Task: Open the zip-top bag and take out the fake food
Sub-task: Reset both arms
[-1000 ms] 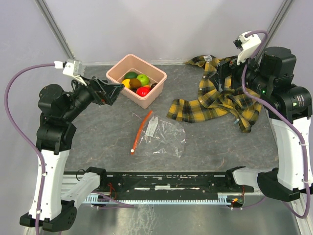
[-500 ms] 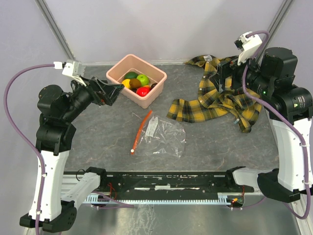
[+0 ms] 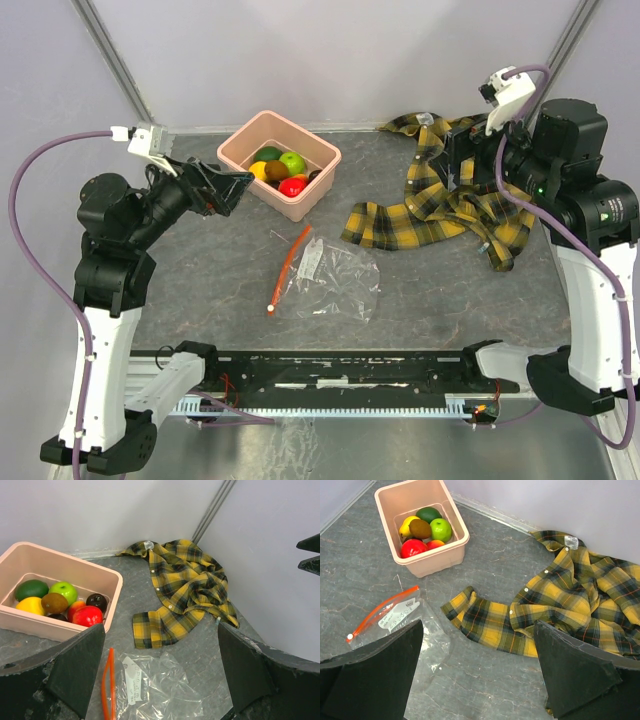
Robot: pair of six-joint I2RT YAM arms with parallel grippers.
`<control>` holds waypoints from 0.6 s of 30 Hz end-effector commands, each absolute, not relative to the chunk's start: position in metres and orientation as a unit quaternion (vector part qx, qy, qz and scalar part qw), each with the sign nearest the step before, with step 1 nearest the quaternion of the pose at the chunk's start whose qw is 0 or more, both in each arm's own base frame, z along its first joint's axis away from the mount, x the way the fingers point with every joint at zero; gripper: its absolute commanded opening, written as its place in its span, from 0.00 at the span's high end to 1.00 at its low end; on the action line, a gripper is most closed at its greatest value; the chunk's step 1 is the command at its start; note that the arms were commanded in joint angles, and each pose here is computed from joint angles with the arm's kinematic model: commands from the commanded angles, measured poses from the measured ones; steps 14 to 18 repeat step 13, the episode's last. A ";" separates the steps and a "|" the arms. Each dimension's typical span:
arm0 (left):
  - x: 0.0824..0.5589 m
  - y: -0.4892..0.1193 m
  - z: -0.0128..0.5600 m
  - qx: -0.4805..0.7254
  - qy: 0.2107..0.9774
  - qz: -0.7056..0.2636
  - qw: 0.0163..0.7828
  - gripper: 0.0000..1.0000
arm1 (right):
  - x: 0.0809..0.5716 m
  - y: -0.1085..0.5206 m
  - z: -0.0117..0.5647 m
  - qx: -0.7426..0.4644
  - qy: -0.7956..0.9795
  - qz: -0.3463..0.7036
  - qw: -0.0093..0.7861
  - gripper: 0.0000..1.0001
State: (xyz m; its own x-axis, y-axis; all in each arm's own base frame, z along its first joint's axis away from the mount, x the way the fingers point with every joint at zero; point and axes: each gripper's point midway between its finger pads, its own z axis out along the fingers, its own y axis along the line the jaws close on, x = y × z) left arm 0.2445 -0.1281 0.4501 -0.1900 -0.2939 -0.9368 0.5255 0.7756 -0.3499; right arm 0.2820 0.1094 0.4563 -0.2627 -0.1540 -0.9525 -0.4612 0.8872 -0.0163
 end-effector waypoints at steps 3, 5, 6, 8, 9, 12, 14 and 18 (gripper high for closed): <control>0.242 -0.128 0.454 0.101 0.691 -0.318 0.641 0.01 | 0.281 0.104 0.474 -0.188 0.763 0.125 0.605 0.01; 0.242 -0.129 0.453 0.101 0.692 -0.319 0.640 0.01 | 0.282 0.104 0.473 -0.188 0.764 0.124 0.605 0.01; 0.242 -0.128 0.453 0.101 0.692 -0.318 0.640 0.01 | 0.282 0.103 0.474 -0.187 0.763 0.123 0.606 0.01; 0.242 -0.128 0.453 0.101 0.692 -0.318 0.641 0.01 | 0.282 0.103 0.472 -0.187 0.764 0.122 0.605 0.01; 0.242 -0.129 0.453 0.102 0.692 -0.319 0.640 0.01 | 0.283 0.102 0.471 -0.186 0.765 0.121 0.604 0.01; 0.242 -0.129 0.451 0.102 0.693 -0.319 0.639 0.01 | 0.282 0.101 0.469 -0.185 0.767 0.118 0.603 0.01; 0.242 -0.129 0.451 0.102 0.692 -0.320 0.639 0.01 | 0.282 0.101 0.470 -0.186 0.766 0.117 0.603 0.01; 0.242 -0.129 0.451 0.102 0.692 -0.320 0.639 0.01 | 0.282 0.101 0.470 -0.186 0.766 0.117 0.603 0.01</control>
